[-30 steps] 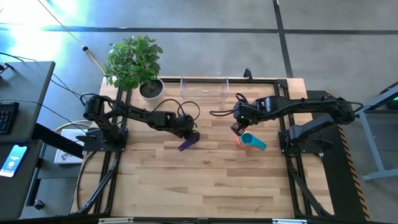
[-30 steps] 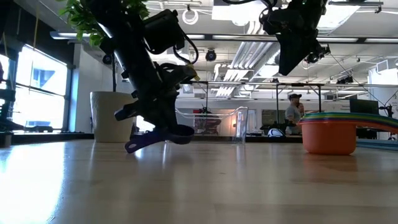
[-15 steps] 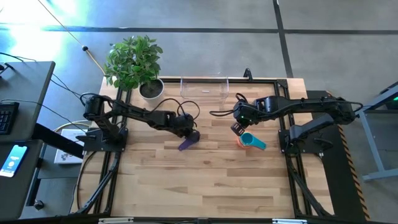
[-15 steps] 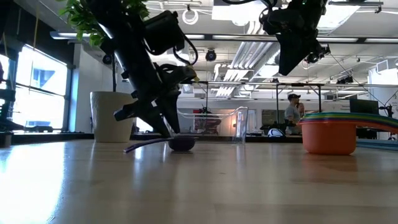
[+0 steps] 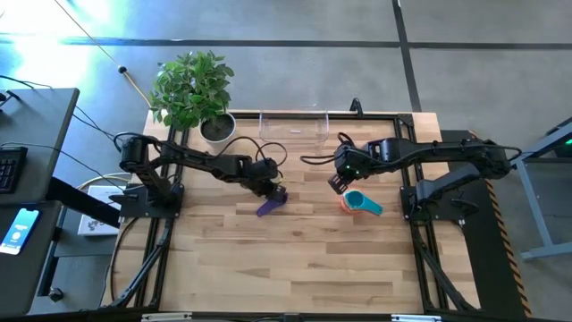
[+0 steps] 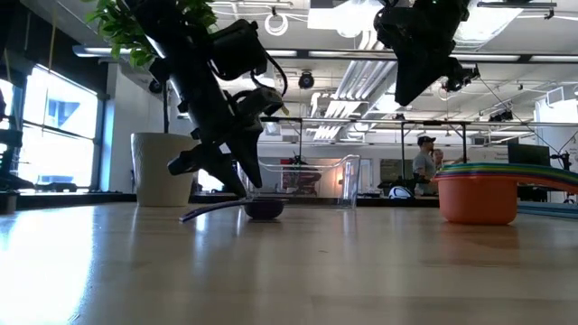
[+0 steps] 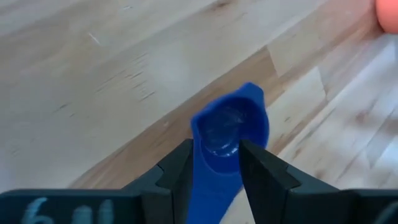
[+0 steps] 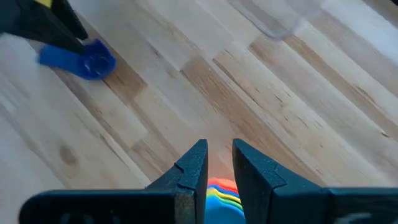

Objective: Nest measuring cups in basket
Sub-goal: Stack the violet measuring cup on top of the light blue measuring cup

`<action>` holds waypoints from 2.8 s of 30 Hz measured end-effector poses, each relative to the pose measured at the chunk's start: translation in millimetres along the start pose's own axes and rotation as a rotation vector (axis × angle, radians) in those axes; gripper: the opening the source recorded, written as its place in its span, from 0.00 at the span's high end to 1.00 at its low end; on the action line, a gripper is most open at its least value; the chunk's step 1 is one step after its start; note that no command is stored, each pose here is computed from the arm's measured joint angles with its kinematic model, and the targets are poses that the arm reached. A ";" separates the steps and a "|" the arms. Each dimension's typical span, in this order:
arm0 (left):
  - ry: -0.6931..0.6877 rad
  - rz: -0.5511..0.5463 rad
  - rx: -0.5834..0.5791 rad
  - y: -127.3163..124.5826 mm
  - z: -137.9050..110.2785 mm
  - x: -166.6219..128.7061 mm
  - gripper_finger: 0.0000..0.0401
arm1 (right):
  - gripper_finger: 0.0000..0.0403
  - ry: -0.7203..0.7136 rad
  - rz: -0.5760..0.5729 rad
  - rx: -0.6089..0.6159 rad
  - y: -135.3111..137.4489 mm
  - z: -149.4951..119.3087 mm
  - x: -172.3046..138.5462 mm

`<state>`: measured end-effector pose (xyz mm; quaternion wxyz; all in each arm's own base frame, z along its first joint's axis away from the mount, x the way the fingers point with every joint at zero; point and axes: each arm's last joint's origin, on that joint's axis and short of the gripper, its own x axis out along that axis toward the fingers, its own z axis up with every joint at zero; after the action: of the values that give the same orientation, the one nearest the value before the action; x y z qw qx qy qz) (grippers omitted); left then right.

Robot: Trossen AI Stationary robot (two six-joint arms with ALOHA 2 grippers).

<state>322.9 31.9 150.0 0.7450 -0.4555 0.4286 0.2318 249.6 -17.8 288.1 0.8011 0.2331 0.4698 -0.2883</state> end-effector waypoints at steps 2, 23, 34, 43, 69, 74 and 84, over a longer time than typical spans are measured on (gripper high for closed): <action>-0.007 -0.013 0.022 -1.8 0.6 -3.1 0.71 | 0.83 -0.018 0.030 0.023 2.3 2.3 -0.1; -0.149 -0.122 0.356 -10.9 -5.2 -108.2 0.71 | 0.83 -0.181 0.407 0.273 46.9 10.1 -15.4; -0.226 -0.156 0.501 -3.5 -15.6 -156.6 0.71 | 0.83 -0.415 0.575 0.300 68.4 23.9 -28.3; -0.229 -0.157 0.539 4.5 -25.5 -178.1 0.71 | 0.83 -0.588 0.723 0.284 85.8 40.4 -29.2; -0.188 -0.105 0.589 13.4 -32.4 -184.4 0.71 | 0.83 -0.367 0.588 0.364 83.1 54.7 53.7; -0.202 -0.087 0.586 13.8 -31.9 -184.4 0.71 | 0.83 -0.226 0.619 0.332 91.3 48.1 81.2; -0.204 -0.083 0.585 14.0 -31.8 -184.4 0.71 | 0.83 -0.024 0.548 0.467 95.8 34.2 135.3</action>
<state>202.2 19.0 293.0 0.8925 -0.2133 0.3811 0.1125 389.1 -3.3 193.3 0.7794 0.5236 0.3019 -0.1650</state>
